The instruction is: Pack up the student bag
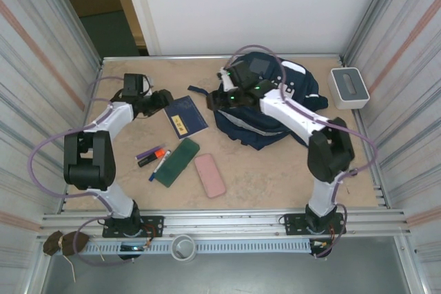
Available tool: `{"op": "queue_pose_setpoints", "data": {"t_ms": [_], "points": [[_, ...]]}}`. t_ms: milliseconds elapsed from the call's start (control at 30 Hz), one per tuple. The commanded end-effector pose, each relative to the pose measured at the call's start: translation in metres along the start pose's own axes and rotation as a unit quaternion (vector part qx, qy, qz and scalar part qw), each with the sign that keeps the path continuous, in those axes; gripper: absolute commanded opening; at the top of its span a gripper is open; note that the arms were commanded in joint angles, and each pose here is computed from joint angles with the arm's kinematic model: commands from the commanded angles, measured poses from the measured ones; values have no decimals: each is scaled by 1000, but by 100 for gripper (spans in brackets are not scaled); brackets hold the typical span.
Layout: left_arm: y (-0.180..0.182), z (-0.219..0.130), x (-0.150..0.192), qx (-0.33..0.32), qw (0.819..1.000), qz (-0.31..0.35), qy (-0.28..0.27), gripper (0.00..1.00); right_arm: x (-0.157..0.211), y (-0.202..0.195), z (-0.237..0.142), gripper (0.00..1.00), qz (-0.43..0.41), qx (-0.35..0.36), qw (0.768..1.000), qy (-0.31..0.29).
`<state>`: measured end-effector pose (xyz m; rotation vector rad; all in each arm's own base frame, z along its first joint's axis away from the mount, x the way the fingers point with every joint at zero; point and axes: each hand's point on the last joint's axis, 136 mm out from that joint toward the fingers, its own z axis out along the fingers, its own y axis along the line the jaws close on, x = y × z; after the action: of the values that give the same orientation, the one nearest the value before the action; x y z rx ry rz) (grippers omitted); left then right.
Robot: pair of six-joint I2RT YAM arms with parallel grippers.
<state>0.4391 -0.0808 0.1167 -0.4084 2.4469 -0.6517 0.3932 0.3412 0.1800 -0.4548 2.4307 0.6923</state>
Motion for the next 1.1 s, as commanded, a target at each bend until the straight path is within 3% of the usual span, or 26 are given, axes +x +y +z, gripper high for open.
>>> {"op": "queue_pose_setpoints", "data": {"t_ms": [0,200,467,700,867,1067], "points": [[33,16,28,-42,998,-13,48,64,-1,11,35,68,-9,30,1000,3],[32,40,43,1,995,-31,94,62,8,21,99,67,-31,74,997,19],[27,60,61,17,992,-30,124,59,27,-12,148,61,3,111,993,45],[16,69,69,42,990,-28,133,45,56,-8,169,53,25,64,993,94],[2,69,63,63,990,-18,129,34,61,-6,170,45,35,48,994,95],[-4,67,55,63,991,-10,116,21,53,-6,165,44,34,43,995,87]]}}
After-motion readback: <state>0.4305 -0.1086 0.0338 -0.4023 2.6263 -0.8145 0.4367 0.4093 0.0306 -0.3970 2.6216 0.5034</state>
